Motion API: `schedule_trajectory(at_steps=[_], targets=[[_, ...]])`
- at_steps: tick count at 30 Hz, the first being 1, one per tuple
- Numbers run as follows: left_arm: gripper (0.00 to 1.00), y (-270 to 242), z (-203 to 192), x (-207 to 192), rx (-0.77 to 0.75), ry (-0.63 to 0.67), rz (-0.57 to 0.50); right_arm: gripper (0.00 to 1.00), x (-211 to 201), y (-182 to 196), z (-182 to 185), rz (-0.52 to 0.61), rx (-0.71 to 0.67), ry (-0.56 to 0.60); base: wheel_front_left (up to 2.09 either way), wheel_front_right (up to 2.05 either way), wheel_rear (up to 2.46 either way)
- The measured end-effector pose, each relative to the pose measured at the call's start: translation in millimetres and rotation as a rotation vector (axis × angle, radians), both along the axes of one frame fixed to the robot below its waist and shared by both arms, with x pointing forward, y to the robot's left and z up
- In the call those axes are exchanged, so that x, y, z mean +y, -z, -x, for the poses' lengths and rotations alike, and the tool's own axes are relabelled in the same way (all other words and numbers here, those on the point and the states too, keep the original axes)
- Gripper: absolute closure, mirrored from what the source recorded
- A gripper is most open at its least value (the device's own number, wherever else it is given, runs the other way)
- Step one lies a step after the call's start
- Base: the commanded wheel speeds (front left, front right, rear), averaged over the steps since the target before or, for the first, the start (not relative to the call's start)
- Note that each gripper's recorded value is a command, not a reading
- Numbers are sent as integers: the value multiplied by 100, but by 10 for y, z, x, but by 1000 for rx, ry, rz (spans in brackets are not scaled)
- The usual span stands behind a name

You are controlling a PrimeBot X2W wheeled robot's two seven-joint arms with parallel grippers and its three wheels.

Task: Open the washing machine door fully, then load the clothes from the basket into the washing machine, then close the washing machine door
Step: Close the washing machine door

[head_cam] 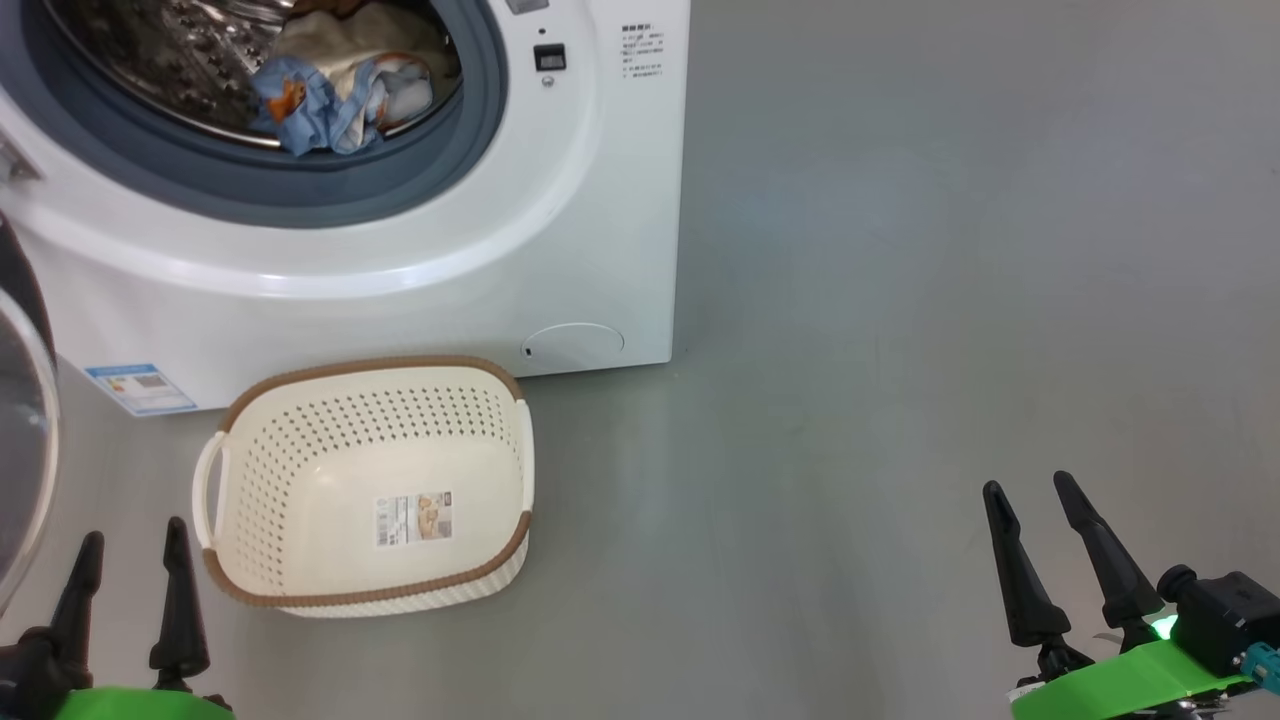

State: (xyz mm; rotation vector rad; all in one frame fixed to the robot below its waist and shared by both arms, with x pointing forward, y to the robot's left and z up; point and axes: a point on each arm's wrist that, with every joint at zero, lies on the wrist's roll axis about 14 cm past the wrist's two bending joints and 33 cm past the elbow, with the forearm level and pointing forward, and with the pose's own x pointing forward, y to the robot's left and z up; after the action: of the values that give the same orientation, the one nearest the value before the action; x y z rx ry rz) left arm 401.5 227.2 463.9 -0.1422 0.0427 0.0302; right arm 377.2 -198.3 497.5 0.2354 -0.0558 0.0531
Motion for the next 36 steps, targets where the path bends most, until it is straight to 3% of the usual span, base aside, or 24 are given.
schedule_trajectory(at_steps=[14, 22, 36], targets=[[0, -17, 47, -1, -5, -5, 12, 0, 111, 16, -52, -4, 2, -34, -19, 19, 0], [0, -21, 165, 101, -9, -62, 48, 0, 351, 51, -142, -9, 9, -110, 0, 0, 0], [0, 33, 822, 644, 3, -306, 109, 0, 1267, 138, -342, 9, 24, -416, 0, 0, 0]])
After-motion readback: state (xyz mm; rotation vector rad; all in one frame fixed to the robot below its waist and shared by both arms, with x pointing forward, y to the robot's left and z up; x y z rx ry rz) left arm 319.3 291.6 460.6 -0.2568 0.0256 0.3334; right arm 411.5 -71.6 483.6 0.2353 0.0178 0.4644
